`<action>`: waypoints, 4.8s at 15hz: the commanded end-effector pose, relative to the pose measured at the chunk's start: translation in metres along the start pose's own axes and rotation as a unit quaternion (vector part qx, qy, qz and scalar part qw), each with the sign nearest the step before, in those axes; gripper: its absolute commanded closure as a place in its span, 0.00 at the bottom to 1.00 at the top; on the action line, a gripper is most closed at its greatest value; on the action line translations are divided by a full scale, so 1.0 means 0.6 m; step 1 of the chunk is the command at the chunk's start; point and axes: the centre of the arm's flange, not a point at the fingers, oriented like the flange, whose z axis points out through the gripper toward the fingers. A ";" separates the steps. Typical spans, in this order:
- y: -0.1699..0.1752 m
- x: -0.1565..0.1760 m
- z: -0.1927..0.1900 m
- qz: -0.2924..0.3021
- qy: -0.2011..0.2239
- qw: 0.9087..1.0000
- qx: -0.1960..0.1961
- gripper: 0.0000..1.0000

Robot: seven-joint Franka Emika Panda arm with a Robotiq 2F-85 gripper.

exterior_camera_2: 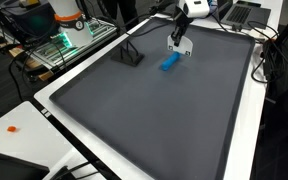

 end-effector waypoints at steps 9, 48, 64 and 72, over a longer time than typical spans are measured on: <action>0.025 -0.008 -0.017 -0.011 -0.009 1.000 0.001 0.99; 0.002 -0.012 0.039 -0.041 -0.033 0.998 0.027 0.99; 0.062 -0.013 -0.020 -0.019 -0.007 1.000 0.003 0.99; 0.069 -0.021 0.015 -0.018 -0.022 1.000 0.004 0.99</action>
